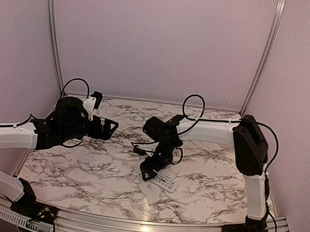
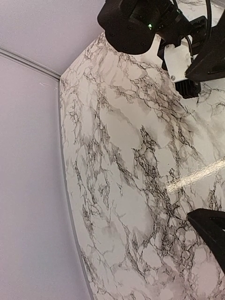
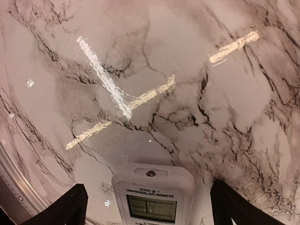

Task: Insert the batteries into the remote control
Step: Place the remote control at the center of the board, then reset both arms

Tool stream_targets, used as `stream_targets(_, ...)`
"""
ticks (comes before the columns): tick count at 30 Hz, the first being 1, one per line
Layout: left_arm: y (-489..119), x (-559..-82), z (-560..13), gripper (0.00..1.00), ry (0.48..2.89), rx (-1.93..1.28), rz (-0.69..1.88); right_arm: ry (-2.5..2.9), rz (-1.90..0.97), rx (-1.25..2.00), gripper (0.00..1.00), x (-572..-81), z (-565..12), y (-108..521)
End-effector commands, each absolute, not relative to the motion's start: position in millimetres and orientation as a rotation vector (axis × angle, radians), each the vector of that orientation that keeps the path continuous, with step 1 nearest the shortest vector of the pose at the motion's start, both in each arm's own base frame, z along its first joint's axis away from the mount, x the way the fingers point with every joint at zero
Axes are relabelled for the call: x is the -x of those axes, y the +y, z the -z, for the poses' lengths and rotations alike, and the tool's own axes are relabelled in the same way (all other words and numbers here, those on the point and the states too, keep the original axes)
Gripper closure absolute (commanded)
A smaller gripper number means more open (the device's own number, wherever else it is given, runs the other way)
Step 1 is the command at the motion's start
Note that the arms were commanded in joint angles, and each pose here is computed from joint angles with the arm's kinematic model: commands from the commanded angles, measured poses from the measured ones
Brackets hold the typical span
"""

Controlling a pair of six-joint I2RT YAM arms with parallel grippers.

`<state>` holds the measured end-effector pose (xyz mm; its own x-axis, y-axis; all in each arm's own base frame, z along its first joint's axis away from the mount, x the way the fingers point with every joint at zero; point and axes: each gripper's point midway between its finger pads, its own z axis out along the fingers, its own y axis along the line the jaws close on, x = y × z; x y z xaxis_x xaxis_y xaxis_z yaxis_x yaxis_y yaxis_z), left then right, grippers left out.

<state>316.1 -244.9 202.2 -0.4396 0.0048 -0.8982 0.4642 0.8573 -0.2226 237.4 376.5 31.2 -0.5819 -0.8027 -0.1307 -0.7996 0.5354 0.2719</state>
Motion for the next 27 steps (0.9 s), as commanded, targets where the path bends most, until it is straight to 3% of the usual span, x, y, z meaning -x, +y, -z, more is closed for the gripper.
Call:
stream_targets(1,-240.2,-327.0,-231.1,0.01,1.951,-0.260,0.556,-2.870,0.679,-1.440,0.08,-264.9,-64.7,388.6)
stream_targets(11,-229.9,-356.7,-262.6,0.01,1.997,-0.232,0.501,-3.274,1.206,-1.319,0.01,-339.8,-167.0,365.0)
stream_targets(18,-209.4,-374.2,-237.8,0.01,2.087,-0.148,0.492,-3.465,1.614,-1.153,0.01,-359.3,-219.2,315.1)
stream_targets(27,-191.3,-357.6,-150.6,0.01,2.210,0.005,0.533,-3.636,1.649,-0.916,0.01,-345.7,-184.8,246.0)
